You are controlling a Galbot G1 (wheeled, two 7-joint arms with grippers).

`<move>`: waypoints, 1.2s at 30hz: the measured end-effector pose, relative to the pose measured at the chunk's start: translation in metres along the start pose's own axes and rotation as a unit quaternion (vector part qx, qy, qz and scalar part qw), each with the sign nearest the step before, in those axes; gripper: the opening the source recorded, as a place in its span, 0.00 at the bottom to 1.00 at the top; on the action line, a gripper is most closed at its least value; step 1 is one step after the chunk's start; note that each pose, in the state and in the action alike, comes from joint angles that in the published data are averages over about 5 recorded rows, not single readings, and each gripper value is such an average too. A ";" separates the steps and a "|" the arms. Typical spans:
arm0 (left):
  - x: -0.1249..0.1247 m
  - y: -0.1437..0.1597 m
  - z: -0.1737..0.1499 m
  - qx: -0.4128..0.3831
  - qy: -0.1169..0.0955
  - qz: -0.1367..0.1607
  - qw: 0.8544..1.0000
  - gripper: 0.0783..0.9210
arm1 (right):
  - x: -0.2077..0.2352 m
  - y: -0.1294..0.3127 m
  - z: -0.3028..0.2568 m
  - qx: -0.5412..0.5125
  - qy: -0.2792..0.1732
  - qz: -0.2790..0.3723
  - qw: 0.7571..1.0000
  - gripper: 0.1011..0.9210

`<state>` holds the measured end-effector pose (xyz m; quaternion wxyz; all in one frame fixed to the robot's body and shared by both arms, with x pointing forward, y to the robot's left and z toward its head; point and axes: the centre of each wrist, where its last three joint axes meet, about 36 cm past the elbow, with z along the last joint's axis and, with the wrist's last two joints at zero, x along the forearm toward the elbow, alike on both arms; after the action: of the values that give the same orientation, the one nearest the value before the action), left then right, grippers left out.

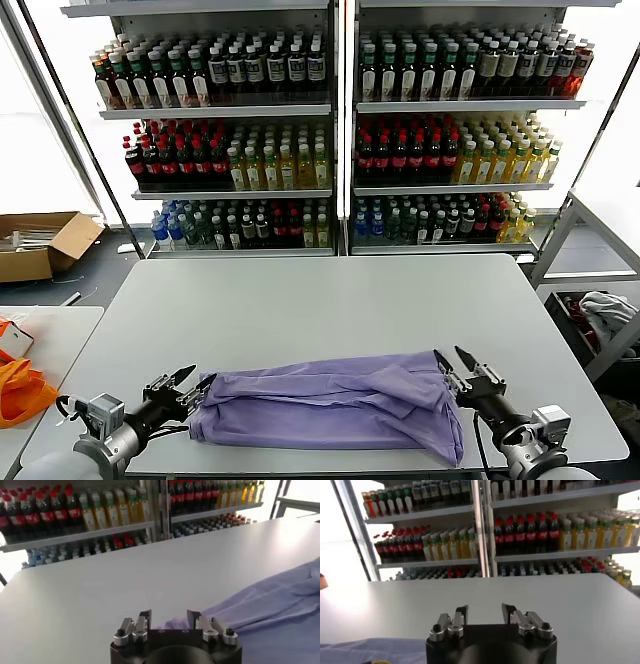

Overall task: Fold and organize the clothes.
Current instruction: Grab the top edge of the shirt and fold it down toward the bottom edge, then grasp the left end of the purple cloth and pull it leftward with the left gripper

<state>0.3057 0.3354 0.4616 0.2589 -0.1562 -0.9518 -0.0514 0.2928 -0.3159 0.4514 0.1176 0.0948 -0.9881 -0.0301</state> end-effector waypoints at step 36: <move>-0.035 -0.081 0.069 0.147 0.015 -0.097 0.984 0.10 | 0.038 -0.013 0.005 0.000 -0.061 0.022 0.998 0.88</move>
<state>0.2755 0.2611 0.3830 0.2866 -0.0225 -0.9558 0.0619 0.2579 -0.3362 0.4543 0.0580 0.0707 -0.9953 -0.0330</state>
